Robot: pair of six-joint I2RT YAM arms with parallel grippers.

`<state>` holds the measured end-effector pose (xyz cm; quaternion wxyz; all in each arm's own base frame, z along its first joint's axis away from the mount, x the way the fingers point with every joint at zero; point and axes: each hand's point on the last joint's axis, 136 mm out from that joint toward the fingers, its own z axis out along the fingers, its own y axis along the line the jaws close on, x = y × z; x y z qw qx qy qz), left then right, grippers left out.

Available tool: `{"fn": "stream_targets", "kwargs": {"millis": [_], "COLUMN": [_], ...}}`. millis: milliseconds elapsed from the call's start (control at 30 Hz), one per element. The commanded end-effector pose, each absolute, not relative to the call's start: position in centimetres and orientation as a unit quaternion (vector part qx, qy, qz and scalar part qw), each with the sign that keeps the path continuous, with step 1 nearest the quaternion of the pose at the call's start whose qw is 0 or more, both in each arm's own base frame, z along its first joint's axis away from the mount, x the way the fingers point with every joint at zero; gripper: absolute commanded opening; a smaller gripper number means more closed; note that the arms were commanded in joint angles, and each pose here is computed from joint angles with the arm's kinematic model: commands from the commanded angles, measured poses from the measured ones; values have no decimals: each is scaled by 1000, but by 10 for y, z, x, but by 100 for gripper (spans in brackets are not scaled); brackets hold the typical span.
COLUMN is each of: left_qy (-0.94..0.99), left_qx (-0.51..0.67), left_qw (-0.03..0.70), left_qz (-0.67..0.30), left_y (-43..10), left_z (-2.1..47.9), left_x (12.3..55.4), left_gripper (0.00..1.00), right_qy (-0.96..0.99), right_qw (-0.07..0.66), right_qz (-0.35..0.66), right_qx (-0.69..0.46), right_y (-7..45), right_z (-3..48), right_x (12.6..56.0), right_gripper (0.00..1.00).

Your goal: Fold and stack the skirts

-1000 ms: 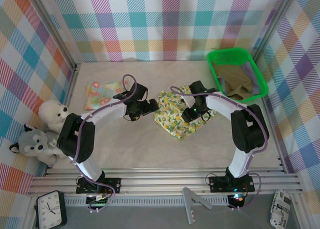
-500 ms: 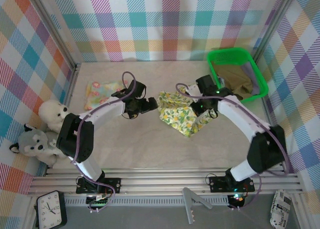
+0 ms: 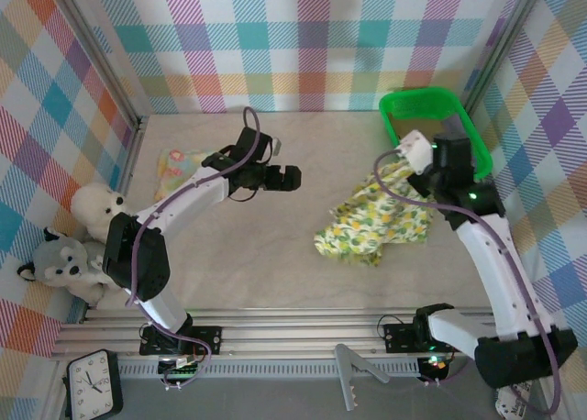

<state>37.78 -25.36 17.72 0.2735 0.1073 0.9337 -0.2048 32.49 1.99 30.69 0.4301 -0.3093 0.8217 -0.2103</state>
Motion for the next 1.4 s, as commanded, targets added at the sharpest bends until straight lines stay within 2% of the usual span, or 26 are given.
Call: {"fn": "stream_targets", "kwargs": {"millis": [0,100,300,433,533,867,967,1200,1367], "left_qy": [913,905,900,887,879,871,876,893,905], "left_qx": [196,219,215,231,250,294,297,297,306], "left_qw": [280,287,307,321,327,280,275,240,192], "left_qz": [-221,-223,-222,-237,-243,-275,-260,-237,-225], "left_y": [-287,-301,-301,-297,-293,-299,-297,-296,-300], "left_z": [188,188,197,211,215,187,172,133,100], "left_x": [361,357,361,352,341,311,313,313,306], "left_gripper": [100,100,100,100,99,87,86,85,81], "right_qy": [797,792,740,696,675,675,702,784,811], "right_qw": [484,509,580,595,601,559,521,408,366], "right_qz": [-173,-128,28,77,96,117,114,92,83], "right_qx": [-318,-312,-340,-394,-416,-466,-471,-459,-449], "right_y": [37,53,124,170,182,191,189,166,156], "right_z": [320,327,395,425,428,362,330,220,178], "right_x": [328,337,350,350,347,336,340,353,359], "right_gripper": [0,0,0,0,0,0,0,0,0]}}
